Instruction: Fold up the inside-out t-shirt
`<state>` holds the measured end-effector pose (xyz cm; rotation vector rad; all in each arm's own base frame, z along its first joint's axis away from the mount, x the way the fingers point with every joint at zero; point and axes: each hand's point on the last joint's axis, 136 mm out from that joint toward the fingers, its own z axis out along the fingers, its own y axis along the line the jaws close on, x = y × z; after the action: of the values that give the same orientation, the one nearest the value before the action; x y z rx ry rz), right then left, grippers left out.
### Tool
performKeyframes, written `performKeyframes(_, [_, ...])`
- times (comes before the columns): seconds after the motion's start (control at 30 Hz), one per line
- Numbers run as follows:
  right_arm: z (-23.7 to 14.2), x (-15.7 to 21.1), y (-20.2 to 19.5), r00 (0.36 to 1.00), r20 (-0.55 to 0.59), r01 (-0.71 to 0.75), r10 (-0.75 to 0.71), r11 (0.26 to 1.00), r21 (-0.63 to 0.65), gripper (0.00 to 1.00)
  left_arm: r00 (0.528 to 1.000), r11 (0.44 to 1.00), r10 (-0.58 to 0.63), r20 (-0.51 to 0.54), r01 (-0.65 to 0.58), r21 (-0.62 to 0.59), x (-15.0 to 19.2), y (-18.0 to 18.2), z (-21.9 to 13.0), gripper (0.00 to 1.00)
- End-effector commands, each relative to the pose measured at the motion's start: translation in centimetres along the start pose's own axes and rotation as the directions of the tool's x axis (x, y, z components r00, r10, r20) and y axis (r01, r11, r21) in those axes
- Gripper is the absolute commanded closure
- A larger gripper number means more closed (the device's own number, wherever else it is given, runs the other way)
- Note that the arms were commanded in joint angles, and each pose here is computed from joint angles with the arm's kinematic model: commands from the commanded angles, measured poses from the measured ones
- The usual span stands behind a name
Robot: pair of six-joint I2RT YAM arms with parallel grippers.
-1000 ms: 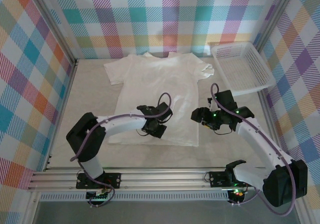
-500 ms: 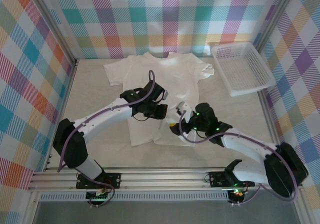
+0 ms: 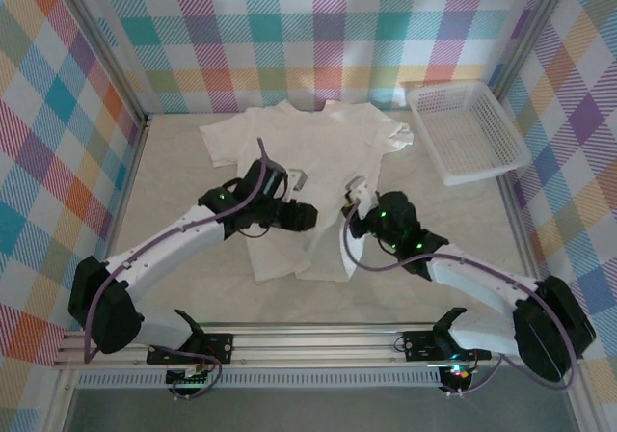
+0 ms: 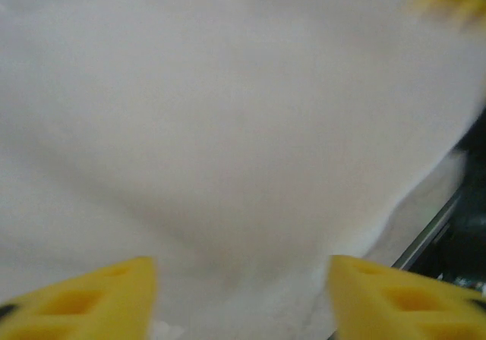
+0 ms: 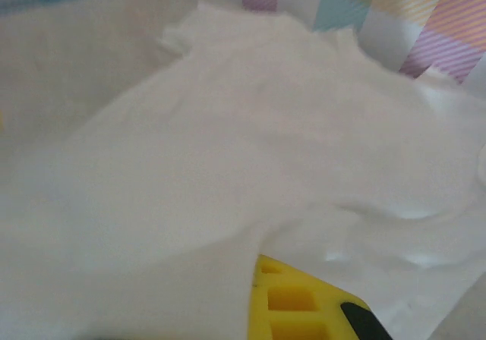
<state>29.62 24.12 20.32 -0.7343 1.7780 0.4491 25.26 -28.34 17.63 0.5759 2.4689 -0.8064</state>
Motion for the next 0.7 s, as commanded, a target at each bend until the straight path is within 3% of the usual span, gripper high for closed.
performKeyframes(0.0, [-1.2, -0.6, 2.0, 0.993, -0.039, -0.116, 0.112, 0.984, -0.137, 1.0, 0.943, 0.937, 0.32, 0.094, -0.33, 0.113, 1.4, -3.1, 2.3, 0.1])
performKeyframes(0.03, [-1.4, -1.0, 2.1, 0.993, -0.034, -0.12, 0.117, 0.982, -0.144, 1.0, 0.927, 0.927, 0.355, 0.117, -0.366, 0.084, 1.6, -2.8, 3.1, 0.01])
performKeyframes(0.07, [-1.5, -1.2, 2.1, 0.992, -0.029, -0.126, 0.123, 0.982, -0.144, 1.0, 0.914, 0.918, 0.384, 0.133, -0.393, 0.051, 1.6, -2.4, 3.9, 0.0])
performKeyframes(0.17, [-1.7, -1.8, 2.2, 0.991, -0.024, -0.137, 0.135, 0.979, -0.15, 1.0, 0.901, 0.913, 0.406, 0.156, -0.394, -0.103, 0.4, 0.1, 5.8, 0.0])
performKeyframes(0.33, [-2.2, -2.8, 2.3, 0.99, -0.022, -0.138, 0.136, 0.977, -0.164, 1.0, 0.897, 0.872, 0.392, 0.203, -0.292, -0.393, -3.3, 4.5, 6.1, 0.0])
performKeyframes(0.5, [-2.5, -3.3, 2.0, 0.985, -0.018, -0.17, 0.169, 0.974, -0.147, 1.0, 0.885, 0.86, 0.385, 0.261, -0.241, -0.45, -5.6, 5.2, 7.7, 0.0])
performKeyframes(0.6, [-2.4, -2.5, 0.8, 0.984, -0.05, -0.177, 0.174, 0.982, -0.07, 1.0, 0.879, 0.809, 0.388, 0.278, -0.18, -0.559, -6.7, 7.1, 6.9, 0.0])
performKeyframes(0.63, [-2.5, -2.0, 0.1, 0.983, -0.057, -0.175, 0.173, 0.984, -0.025, 1.0, 0.88, 0.787, 0.379, 0.287, -0.144, -0.6, -7.0, 8.2, 5.9, 0.05])
performKeyframes(0.67, [-2.6, -1.4, -0.8, 0.982, -0.067, -0.173, 0.174, 0.985, 0.027, 1.0, 0.885, 0.779, 0.359, 0.297, -0.109, -0.617, -7.3, 9.3, 4.8, 0.19])
